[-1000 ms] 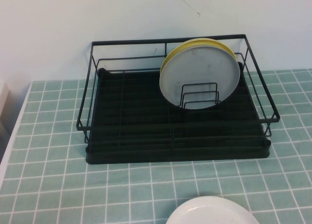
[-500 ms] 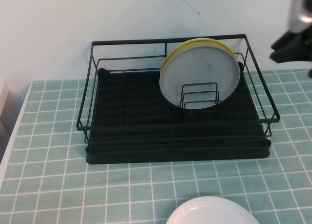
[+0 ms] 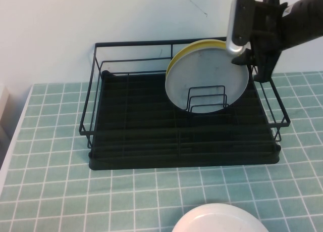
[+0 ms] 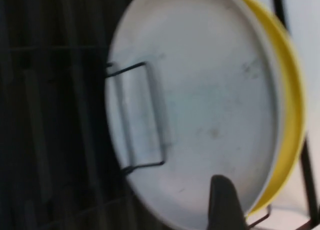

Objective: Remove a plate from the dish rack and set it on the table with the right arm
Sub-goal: Grasp the plate from the shelf

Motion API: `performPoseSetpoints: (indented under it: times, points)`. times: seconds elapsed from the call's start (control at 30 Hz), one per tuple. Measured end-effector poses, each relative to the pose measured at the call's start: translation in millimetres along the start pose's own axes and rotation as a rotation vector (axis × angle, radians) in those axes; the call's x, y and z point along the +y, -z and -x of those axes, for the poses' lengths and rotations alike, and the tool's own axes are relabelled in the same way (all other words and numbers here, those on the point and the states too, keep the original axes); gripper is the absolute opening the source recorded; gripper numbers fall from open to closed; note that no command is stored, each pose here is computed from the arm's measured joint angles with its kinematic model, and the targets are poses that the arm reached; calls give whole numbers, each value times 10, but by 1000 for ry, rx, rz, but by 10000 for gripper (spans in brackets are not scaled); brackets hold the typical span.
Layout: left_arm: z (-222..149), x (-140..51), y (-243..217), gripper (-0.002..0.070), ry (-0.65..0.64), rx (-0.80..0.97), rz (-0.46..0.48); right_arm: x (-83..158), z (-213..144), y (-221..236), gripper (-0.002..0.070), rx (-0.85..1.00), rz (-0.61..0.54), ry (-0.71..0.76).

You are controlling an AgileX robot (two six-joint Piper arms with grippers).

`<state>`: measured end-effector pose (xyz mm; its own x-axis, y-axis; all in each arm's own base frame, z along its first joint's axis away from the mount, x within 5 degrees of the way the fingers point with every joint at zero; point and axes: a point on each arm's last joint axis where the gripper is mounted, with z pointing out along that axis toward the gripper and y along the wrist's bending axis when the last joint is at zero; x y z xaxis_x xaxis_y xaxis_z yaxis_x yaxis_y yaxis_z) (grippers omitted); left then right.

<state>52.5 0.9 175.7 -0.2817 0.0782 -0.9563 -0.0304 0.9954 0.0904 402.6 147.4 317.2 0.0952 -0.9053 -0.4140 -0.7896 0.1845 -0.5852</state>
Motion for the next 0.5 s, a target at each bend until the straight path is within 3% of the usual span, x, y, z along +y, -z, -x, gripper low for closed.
performPoseSetpoints:
  times: [0.2,0.5]
  points:
    - [2,0,0,-4,0,-2,0,-62,-9,-217,378,-10,-70,3]
    - [2,0,0,-4,0,-2,0,-12,-53,-481,378,3,-44,2]
